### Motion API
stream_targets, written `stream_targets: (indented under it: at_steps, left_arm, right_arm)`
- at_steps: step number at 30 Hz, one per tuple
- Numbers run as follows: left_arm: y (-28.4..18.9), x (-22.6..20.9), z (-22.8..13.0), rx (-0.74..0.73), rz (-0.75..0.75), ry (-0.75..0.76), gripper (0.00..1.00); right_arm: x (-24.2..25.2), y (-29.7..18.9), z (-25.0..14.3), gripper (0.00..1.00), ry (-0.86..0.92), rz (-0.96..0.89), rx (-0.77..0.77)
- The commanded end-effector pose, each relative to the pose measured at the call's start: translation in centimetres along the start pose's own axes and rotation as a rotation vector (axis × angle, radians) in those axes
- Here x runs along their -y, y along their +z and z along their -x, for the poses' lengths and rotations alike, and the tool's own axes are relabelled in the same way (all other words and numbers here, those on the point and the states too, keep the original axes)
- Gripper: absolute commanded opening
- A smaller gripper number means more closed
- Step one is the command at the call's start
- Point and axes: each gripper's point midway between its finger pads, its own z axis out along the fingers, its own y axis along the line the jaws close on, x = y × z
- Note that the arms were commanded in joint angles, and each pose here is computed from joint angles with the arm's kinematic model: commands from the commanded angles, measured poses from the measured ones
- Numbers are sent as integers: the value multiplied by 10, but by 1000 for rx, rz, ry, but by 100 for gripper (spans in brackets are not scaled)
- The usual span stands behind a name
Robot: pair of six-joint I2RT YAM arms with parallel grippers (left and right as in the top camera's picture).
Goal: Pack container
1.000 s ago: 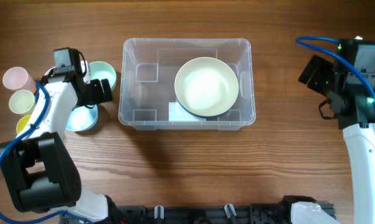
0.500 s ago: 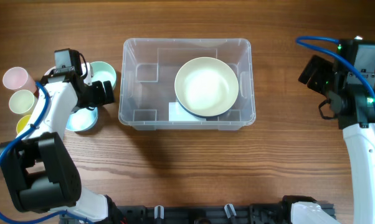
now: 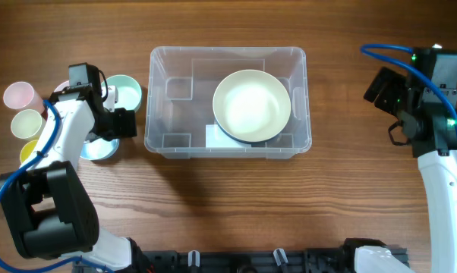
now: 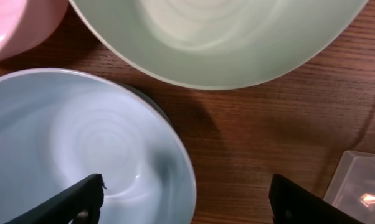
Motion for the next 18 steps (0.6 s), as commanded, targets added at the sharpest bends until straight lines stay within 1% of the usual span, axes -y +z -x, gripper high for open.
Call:
stream_targets:
  at_steps: [1,4,10,14,16,18]
  left_arm:
    - [4,-6,-4,-18,25,28,81]
    - [7,-6,-3,-19,24,27,77]
    - [14,-6,-3,-32,23,28,75]
    - [19,-6,-5,-47,26,28,69]
    - [20,-7,-5,-48,30,28,66]
    - [20,-7,-5,-50,32,28,56]
  right_arm:
    - [3,-4,5,100,20,-15,20]
    - [3,-4,5,100,19,-15,20]
    - [3,-4,5,100,19,-15,20]
    - [3,-4,5,99,20,-15,20]
    - [3,-4,5,100,19,-15,20]
    - [3,-4,5,100,19,-15,20]
